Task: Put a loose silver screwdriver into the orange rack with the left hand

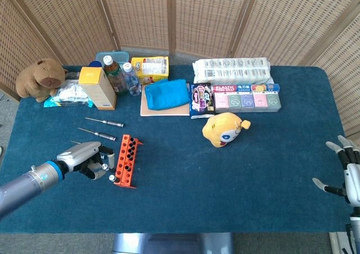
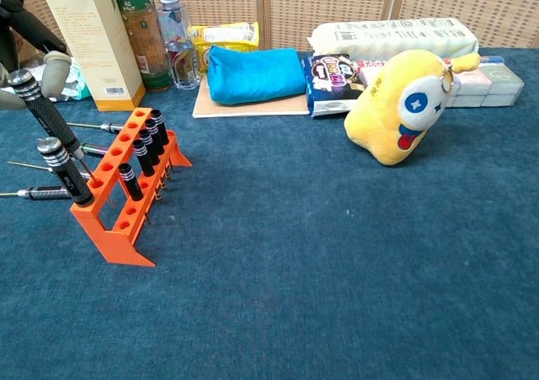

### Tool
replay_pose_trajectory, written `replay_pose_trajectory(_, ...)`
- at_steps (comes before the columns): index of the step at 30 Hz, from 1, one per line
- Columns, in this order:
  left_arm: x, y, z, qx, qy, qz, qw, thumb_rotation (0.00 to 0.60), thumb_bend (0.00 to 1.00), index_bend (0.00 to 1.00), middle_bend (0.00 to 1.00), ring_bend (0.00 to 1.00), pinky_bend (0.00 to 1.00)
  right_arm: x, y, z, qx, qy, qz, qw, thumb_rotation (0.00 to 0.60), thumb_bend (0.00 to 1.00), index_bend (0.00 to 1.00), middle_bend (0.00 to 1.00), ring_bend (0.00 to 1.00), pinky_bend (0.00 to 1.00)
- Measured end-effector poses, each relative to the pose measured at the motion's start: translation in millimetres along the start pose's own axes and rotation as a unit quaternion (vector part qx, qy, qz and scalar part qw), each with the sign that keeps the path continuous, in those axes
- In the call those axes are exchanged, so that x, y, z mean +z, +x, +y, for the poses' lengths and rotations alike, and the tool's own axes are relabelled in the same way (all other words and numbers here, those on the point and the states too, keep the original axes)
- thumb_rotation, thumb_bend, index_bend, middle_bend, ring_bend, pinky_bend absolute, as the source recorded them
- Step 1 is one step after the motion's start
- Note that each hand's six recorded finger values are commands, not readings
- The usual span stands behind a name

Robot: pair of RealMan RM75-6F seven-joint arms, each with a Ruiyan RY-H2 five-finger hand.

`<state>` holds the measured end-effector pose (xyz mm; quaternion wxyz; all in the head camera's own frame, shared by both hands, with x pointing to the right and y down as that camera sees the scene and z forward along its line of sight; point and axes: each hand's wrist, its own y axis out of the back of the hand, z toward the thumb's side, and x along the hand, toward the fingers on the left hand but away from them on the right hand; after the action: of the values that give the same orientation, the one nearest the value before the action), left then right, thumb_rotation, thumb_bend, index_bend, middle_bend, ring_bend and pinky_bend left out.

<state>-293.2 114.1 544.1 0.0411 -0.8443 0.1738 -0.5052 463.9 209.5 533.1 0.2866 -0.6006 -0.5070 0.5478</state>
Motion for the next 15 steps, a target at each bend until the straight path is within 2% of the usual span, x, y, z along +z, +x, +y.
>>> replay_pose_trajectory(15, 2.5, 13.6, -3.9, -0.018, 0.014, 0.009, 0.9997, 0.6, 0.42, 0.53, 1.0, 1.0, 0.97, -1.1, -0.8, 0.9, 0.0, -0.005, -0.002, 1.0, 0.6, 0.02, 0.18, 0.06, 0.0, 0.0)
